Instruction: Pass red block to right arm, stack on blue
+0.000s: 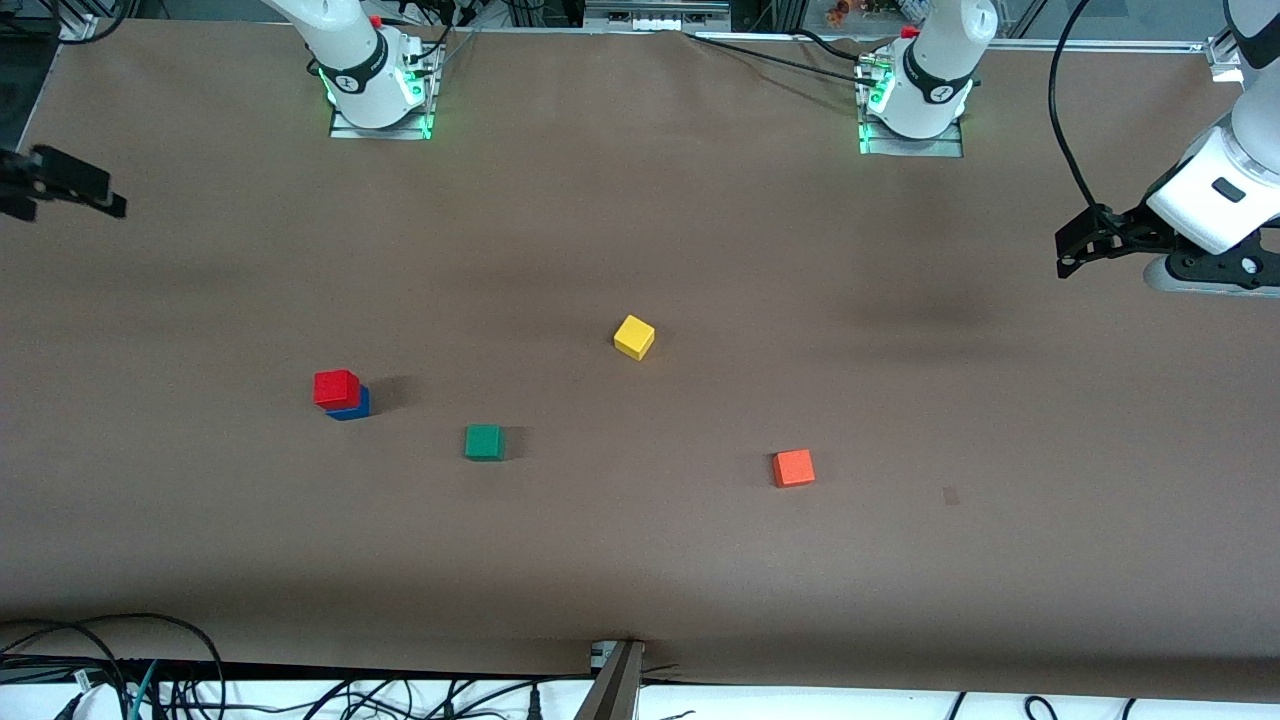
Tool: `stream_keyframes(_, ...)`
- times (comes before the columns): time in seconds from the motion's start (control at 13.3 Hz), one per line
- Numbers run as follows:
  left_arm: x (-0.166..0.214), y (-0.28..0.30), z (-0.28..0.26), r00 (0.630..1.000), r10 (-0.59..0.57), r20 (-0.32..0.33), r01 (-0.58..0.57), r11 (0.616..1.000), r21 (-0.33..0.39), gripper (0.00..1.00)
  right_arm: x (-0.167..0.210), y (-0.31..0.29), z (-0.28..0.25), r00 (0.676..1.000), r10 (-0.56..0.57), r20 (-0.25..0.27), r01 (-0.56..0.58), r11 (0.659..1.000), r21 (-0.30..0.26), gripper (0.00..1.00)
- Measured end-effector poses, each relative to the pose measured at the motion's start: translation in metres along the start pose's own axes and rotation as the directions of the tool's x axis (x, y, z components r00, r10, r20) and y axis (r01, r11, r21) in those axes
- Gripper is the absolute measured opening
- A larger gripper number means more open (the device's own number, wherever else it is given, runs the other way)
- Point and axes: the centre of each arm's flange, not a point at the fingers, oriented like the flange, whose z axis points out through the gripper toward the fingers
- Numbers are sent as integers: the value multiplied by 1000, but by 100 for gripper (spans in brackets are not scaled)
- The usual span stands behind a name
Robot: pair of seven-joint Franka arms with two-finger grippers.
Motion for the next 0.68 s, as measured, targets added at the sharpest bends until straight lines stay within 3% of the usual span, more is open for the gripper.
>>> stream_keyframes(0.15,0,0,0,1000,0,1,0,1000,0,100,-13,-2,3,1000,-9,13,9,1000,9,100)
stream_keyframes(0.68,-1,0,1,1000,0,11,0,1000,0,100,-13,-43,23,996,-65,63,69,996,-61,100)
